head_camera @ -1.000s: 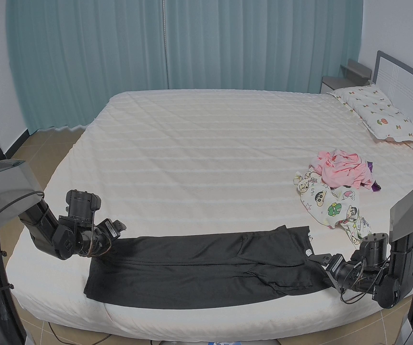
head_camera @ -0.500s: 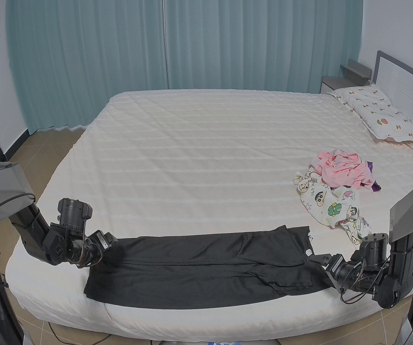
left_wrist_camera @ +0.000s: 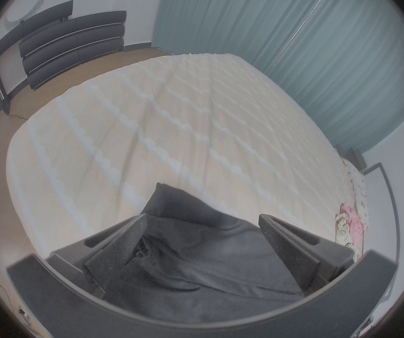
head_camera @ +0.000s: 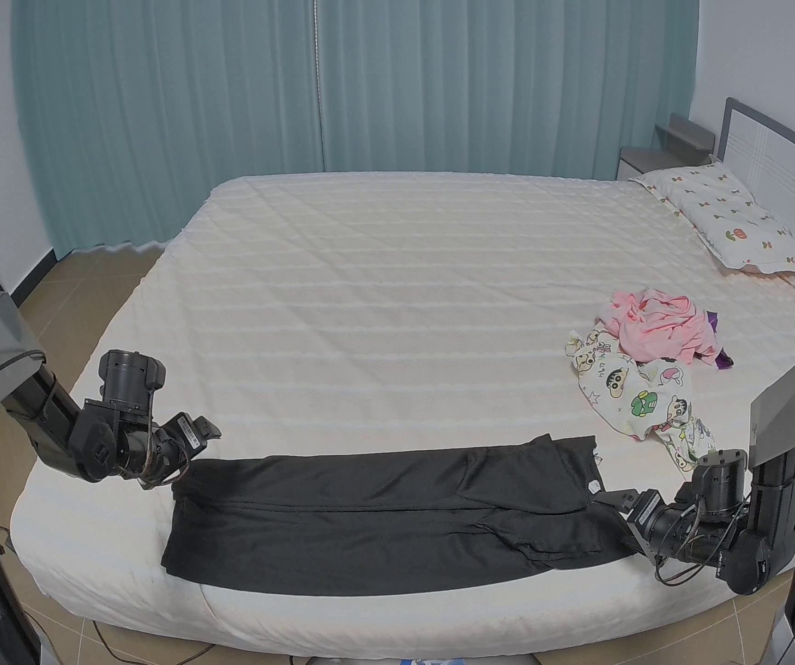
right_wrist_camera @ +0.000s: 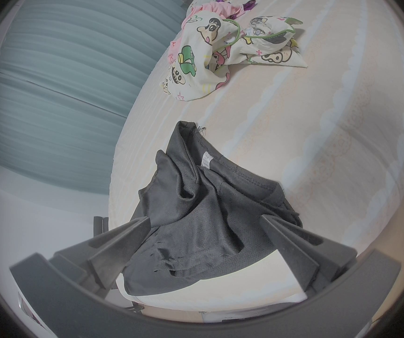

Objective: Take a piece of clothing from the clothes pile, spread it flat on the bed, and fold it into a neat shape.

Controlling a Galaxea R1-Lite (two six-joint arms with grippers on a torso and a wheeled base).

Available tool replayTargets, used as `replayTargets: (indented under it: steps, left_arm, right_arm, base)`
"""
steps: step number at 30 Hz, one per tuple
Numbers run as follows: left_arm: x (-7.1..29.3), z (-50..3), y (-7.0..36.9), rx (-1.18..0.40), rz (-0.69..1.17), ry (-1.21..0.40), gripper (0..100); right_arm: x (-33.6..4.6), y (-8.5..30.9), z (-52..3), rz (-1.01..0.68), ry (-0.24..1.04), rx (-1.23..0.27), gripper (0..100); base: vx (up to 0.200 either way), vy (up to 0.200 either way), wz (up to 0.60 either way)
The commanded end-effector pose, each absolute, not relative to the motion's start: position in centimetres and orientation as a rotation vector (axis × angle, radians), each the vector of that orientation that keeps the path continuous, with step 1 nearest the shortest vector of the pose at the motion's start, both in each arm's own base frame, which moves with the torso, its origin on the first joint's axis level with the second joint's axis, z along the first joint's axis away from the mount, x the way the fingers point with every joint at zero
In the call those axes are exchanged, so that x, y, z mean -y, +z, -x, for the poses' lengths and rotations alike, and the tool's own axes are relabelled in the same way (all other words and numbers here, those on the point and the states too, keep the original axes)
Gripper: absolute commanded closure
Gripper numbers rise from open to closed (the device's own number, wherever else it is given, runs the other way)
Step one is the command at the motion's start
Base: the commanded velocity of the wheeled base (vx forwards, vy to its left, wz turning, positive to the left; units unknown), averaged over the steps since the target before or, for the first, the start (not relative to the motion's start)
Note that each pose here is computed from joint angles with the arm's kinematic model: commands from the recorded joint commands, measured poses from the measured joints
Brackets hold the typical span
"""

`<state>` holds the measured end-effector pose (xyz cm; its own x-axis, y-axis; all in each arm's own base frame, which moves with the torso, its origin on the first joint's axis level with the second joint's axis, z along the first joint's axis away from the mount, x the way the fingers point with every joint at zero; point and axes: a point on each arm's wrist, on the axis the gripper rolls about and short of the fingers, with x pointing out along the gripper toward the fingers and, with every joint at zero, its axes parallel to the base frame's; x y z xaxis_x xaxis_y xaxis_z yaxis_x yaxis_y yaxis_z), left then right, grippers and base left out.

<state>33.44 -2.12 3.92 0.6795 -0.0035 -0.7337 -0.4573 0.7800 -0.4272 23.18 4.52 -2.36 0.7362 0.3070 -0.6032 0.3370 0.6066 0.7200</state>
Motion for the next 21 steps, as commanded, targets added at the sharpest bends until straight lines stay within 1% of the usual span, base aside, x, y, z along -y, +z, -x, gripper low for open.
replayTargets:
  steps: [1, 5, 8, 17, 21]
  left_arm:
    - [2.4, -34.7, 1.3, -0.845, 0.646, 0.299, 0]
    - [2.4, -34.2, -0.7, -0.909, 0.633, 0.323, 0]
    - [2.1, -33.6, -1.2, -0.934, 0.627, 0.339, 0]
    - [1.4, -30.9, -1.6, -1.007, 0.585, 0.338, 0]
    - [0.8, -30.9, -1.2, -0.99, 0.596, 0.349, 0]
  right_arm:
    - [-4.6, -2.2, -23.3, -0.946, -0.008, -0.756, 0]
    - [-4.6, -2.2, -23.3, -0.946, -0.008, -0.756, 0]
    - [-4.6, -2.2, -23.3, -0.946, -0.008, -0.756, 0]
    - [-4.5, -2.2, -23.3, -0.946, -0.009, -0.758, 0]
    - [-4.5, -2.2, -23.3, -0.946, -0.009, -0.758, 0]
  base:
    - [0.0, 0.0, 0.0]
    - [0.0, 0.0, 0.0]
    - [0.0, 0.0, 0.0]
    - [0.0, 0.0, 0.0]
    - [0.0, 0.0, 0.0]
